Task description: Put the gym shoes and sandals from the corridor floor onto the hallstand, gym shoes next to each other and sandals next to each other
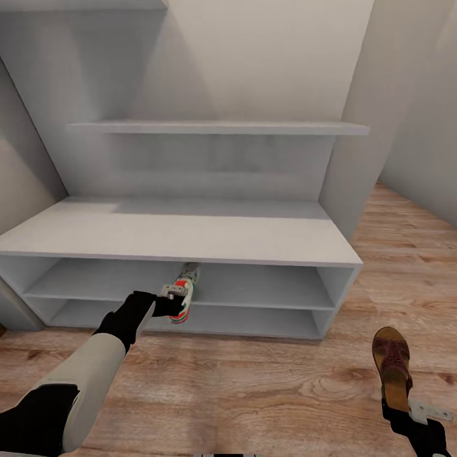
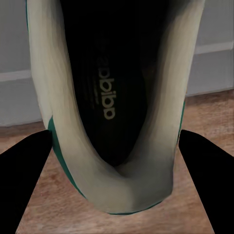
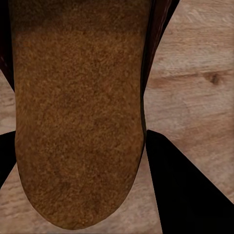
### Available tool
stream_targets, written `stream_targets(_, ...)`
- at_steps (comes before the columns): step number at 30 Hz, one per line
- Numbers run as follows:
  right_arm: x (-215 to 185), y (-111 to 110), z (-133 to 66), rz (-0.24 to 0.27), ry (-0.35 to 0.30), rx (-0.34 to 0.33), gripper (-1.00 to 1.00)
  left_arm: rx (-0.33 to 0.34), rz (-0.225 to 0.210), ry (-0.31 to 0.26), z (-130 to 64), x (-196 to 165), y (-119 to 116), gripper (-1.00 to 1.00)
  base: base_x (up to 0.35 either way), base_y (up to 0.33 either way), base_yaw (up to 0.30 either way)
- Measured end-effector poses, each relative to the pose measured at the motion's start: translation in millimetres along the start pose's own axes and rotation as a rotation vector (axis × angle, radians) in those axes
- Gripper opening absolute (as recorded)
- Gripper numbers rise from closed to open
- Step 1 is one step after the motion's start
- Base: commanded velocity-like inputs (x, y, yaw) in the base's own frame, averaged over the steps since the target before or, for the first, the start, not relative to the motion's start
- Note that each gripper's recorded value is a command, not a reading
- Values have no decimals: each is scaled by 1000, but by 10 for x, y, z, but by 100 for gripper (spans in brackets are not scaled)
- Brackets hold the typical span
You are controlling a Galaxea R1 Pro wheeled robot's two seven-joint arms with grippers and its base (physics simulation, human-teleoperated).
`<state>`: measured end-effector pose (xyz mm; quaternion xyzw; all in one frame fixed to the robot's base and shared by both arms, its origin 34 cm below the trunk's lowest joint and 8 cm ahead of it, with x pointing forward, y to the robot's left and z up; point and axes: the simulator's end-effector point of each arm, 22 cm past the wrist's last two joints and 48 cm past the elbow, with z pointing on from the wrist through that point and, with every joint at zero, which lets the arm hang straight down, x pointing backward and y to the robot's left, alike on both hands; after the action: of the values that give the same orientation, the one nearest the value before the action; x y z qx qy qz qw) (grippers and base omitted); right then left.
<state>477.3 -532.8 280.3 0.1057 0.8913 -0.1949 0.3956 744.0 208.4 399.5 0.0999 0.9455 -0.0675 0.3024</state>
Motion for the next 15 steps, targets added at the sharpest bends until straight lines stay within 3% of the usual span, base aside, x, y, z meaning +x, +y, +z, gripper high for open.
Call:
stream_targets(3, 3, 1, 0, 0, 1, 0, -100, -36, 9, -41, 10, -69, 70, -100, 0, 0, 0)
stream_targets(15, 33, -2, -3, -2, 7, 0, -100, -49, 9, -53, 15, -87, 82, -100, 0, 0, 0)
